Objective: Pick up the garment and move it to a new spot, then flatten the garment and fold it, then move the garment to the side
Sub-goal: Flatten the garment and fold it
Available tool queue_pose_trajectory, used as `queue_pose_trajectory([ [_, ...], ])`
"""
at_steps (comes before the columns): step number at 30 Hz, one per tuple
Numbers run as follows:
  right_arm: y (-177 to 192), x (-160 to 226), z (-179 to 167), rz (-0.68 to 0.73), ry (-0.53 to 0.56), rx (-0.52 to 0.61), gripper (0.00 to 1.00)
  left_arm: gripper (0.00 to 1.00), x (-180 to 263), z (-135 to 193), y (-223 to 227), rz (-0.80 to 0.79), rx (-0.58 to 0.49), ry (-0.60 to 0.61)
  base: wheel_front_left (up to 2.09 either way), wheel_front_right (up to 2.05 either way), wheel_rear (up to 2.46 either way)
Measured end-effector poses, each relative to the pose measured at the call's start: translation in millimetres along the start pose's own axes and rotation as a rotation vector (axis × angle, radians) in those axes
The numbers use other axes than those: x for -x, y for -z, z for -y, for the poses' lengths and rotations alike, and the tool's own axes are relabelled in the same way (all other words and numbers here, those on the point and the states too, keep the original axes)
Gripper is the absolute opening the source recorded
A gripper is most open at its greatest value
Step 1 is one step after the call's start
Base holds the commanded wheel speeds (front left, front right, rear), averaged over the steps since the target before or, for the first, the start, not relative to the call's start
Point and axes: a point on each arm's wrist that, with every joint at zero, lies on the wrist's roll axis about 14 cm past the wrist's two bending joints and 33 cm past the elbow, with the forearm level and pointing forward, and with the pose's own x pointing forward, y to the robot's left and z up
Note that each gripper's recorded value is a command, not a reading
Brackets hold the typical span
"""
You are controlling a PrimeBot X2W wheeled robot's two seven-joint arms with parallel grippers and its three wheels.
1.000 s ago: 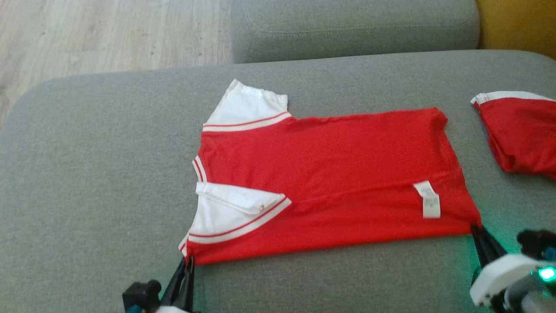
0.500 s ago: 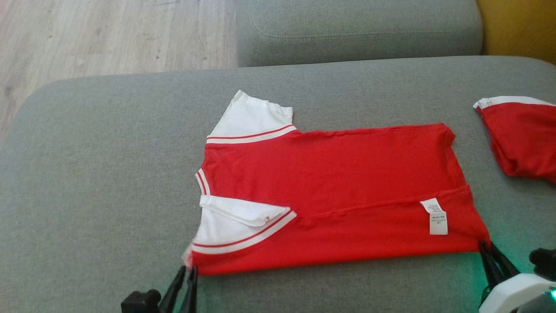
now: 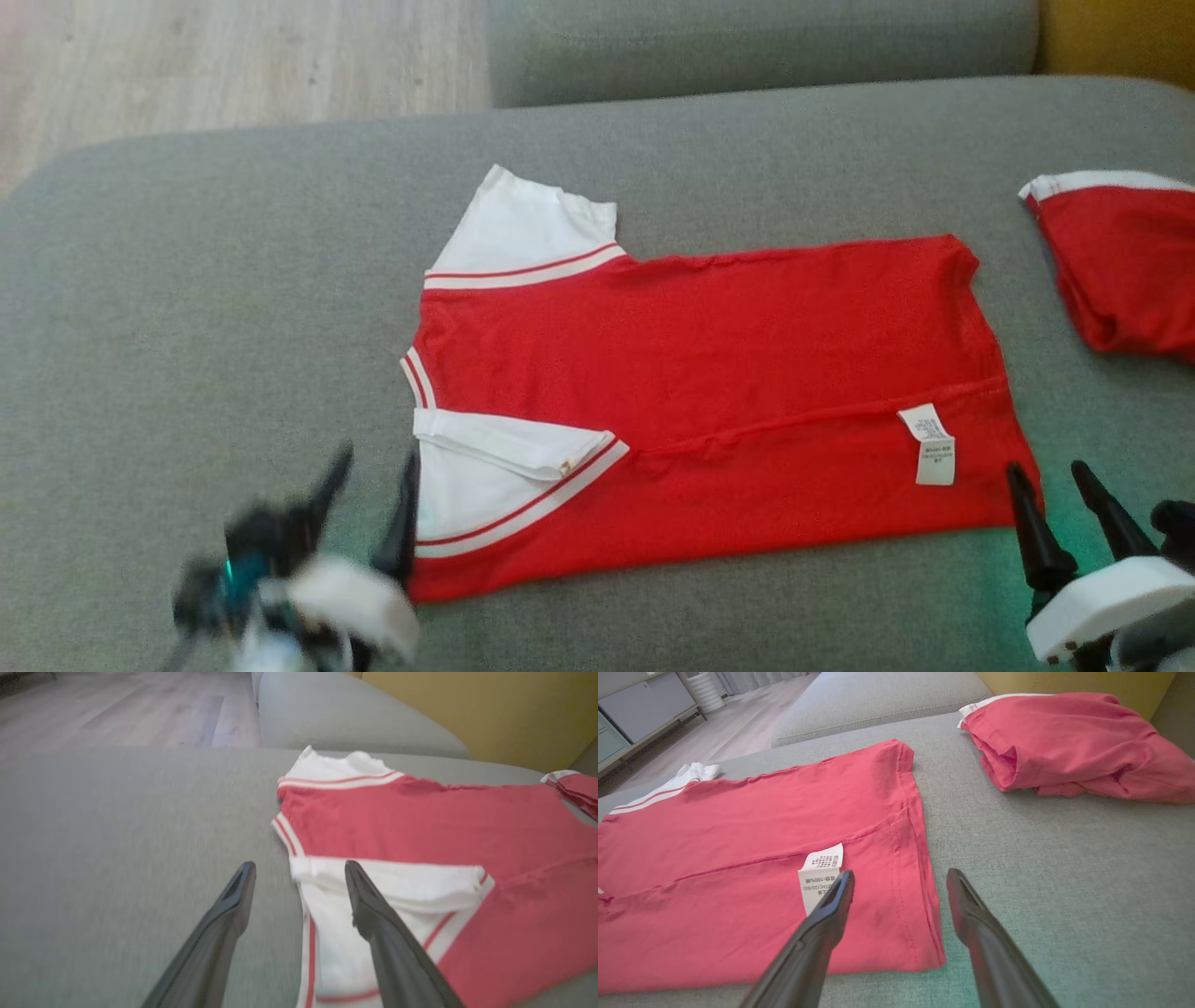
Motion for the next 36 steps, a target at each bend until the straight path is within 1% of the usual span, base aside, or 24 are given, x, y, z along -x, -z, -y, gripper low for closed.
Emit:
queue_pose_trajectory([
  [1,-0.5,-0.9,-0.4,0.000,0.000,0.001,1.00,1.00,-9.3,0.0,-13.7,0.018,-0.030,0.021,0.00,0.00,0.00],
  [2,-0.7,-3.0,-0.5,-0.008,0.001,0.007,1.00,1.00,-30.3,2.9,-45.4,0.056,-0.087,0.071,0.00,0.00,0.00],
  [3,-0.3,-4.3,-0.3,-0.014,0.002,0.012,1.00,1.00,-40.9,5.9,-61.0,0.069,-0.113,0.101,0.00,0.00,0.00],
  [4,-0.3,-4.3,-0.3,-0.014,0.002,0.012,1.00,1.00,-40.9,5.9,-61.0,0.069,-0.113,0.101,0.00,0.00,0.00],
  [8,-1.7,-13.1,-0.5,-0.029,0.001,0.025,1.00,1.00,-82.8,16.6,-114.0,0.074,-0.241,0.198,0.00,0.00,0.00],
  [11,-7.1,-24.4,-2.3,-0.025,-0.006,0.027,1.00,1.00,-114.8,18.4,-128.7,-0.015,-0.310,0.235,0.00,0.00,0.00],
  [15,-12.8,-38.1,-0.6,-0.022,-0.003,0.033,1.00,1.00,-152.5,15.5,-125.9,-0.184,-0.334,0.246,0.00,0.00,0.00],
  [20,-3.0,-46.8,3.9,-0.059,0.008,0.038,1.00,1.00,-193.3,6.5,-116.6,-0.343,-0.340,0.228,0.00,0.00,0.00],
  [22,-2.2,-48.4,7.6,-0.063,0.018,0.040,1.00,1.00,-205.1,5.0,-107.3,-0.396,-0.330,0.227,0.00,0.00,0.00],
  [25,-0.7,-49.1,14.2,-0.071,0.037,0.043,1.00,1.00,-218.1,2.6,-86.0,-0.477,-0.359,0.227,0.00,0.00,0.00],
  [30,3.8,-45.2,27.1,-0.085,0.076,0.045,1.00,1.00,-233.4,2.9,-62.1,-0.546,-0.374,0.242,0.00,0.00,0.00],
  [36,15.4,-41.1,34.7,-0.114,0.101,0.043,1.00,1.00,-250.9,-3.0,-53.5,-0.572,-0.404,0.231,0.00,0.00,0.00],
])
